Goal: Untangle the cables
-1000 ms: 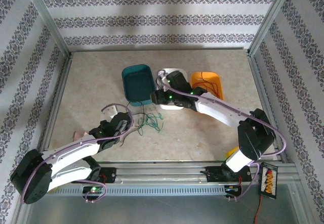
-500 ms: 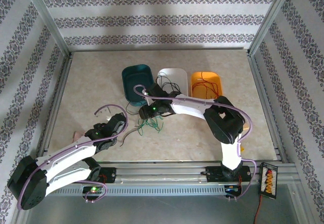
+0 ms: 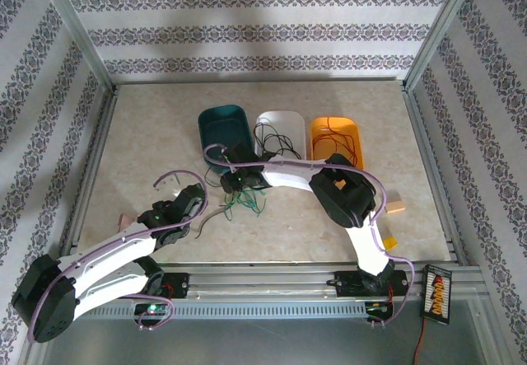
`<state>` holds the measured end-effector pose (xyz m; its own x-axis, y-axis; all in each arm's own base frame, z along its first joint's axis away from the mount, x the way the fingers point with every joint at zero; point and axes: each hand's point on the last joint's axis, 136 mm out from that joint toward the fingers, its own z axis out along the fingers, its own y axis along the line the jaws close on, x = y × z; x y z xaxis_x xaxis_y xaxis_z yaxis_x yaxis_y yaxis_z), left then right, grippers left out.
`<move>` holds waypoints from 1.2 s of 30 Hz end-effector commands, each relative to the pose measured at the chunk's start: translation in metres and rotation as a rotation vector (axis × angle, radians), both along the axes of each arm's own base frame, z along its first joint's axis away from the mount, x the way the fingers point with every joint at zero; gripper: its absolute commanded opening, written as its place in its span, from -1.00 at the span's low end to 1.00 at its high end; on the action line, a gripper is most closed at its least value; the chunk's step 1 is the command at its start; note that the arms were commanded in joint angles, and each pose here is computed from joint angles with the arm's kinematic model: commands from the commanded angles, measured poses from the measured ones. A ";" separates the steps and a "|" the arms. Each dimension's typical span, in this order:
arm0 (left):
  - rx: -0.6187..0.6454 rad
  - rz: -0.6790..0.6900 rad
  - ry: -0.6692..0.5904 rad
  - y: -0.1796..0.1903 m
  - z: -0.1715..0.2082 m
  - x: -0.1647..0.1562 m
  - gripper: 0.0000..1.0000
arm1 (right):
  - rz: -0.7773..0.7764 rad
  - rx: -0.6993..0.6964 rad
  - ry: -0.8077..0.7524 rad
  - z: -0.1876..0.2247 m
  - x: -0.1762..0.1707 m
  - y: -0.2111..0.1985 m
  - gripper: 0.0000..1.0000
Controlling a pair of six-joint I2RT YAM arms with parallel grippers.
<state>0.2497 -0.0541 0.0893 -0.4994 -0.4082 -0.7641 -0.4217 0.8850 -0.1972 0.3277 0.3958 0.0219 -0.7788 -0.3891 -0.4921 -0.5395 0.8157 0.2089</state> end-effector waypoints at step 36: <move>-0.059 -0.302 -0.026 -0.062 0.002 0.029 0.86 | -0.324 0.381 -0.626 0.311 0.028 -0.135 -0.94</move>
